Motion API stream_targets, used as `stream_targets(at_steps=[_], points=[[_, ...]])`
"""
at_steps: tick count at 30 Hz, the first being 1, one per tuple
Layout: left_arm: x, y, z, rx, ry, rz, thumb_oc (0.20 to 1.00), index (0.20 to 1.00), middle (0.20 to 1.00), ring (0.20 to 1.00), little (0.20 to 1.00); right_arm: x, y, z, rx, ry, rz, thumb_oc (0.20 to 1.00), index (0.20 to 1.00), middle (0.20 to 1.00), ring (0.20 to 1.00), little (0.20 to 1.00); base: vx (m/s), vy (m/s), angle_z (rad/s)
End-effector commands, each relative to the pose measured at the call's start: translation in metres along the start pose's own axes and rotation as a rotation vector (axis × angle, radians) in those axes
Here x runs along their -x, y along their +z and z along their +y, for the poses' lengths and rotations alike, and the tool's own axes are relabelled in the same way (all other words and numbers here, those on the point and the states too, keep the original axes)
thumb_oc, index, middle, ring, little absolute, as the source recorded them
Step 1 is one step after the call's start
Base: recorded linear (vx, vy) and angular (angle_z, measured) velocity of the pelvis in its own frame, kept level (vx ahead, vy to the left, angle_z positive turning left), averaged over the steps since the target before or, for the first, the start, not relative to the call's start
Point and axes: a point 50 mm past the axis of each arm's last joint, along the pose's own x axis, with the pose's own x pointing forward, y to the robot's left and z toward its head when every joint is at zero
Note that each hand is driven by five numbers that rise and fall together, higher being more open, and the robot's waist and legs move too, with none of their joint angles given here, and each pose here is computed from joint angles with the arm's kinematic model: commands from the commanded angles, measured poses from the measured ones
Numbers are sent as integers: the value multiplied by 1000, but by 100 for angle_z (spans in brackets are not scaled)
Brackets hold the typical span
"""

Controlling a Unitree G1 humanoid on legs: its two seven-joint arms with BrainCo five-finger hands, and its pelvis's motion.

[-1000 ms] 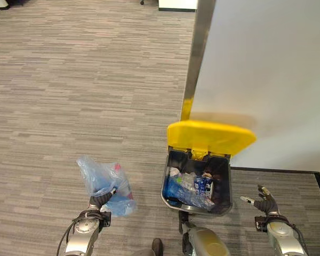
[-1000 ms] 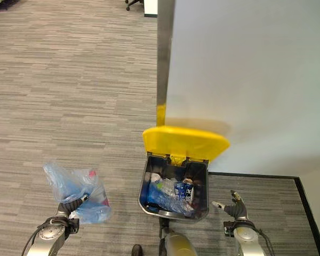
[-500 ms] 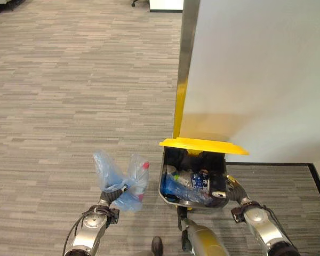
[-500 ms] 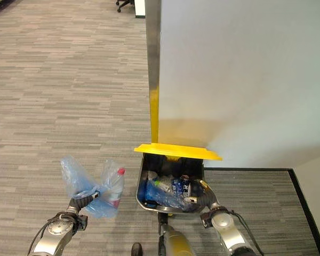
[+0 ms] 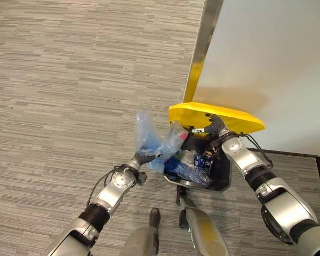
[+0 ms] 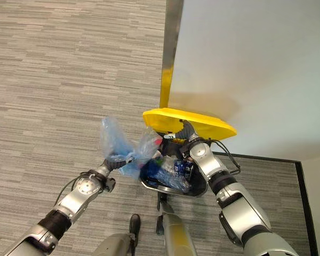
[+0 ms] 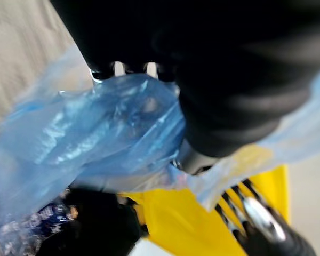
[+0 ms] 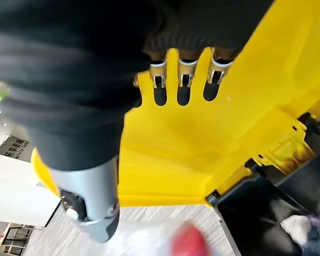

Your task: Gather garbage on tea table into small bin, then transfer packed bag to large trash can.

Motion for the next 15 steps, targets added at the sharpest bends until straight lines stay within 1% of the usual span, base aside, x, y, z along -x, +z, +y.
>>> stream_targets(at_steps=[1, 2, 3, 4, 5, 8, 9, 10, 11, 15], points=[[-1, 24, 9, 17, 30, -146, 200, 200, 200, 200, 200, -8, 43, -11, -7, -55, -167, 1000, 1000, 1000, 1000, 1000, -129, -34, -7], [-10, 43, 8, -2, 13, -208, 200, 200, 200, 200, 200, -11, 57, -16, 9, -69, -203, 1000, 1000, 1000, 1000, 1000, -138, -32, -9], [-14, 53, 7, -36, 2, -242, 200, 200, 200, 200, 200, -13, 64, -18, 18, -74, -223, 1000, 1000, 1000, 1000, 1000, -122, -22, -5], [-20, 67, 8, -107, -8, -281, 200, 200, 200, 200, 200, -16, 77, -24, 31, -88, -253, 1000, 1000, 1000, 1000, 1000, -91, -14, -20], [-24, 69, 9, -130, -7, -282, 200, 200, 200, 200, 200, -17, 83, -26, 38, -92, -265, 1000, 1000, 1000, 1000, 1000, -102, -20, -32], [-42, 58, 17, -261, 35, -170, 200, 200, 200, 200, 200, -21, 110, -33, 61, -102, -321, 1000, 1000, 1000, 1000, 1000, -62, -18, -36], [-42, 58, 17, -262, 35, -171, 200, 200, 200, 200, 200, -21, 110, -33, 61, -102, -321, 1000, 1000, 1000, 1000, 1000, -13, -18, -40], [-50, 50, 18, -305, 46, -105, 200, 200, 200, 200, 200, -20, 122, -32, 56, -102, -364, 1000, 1000, 1000, 1000, 1000, -3, -8, -25], [-50, 50, 17, -305, 46, -105, 200, 200, 200, 200, 200, -20, 122, -32, 57, -103, -364, 1000, 1000, 1000, 1000, 1000, 0, -8, -20], [-52, 33, 32, -358, 126, -4, 200, 200, 200, 200, 200, -17, 133, -27, 22, -99, -414, 1000, 1000, 1000, 1000, 1000, 6, -2, -2]])
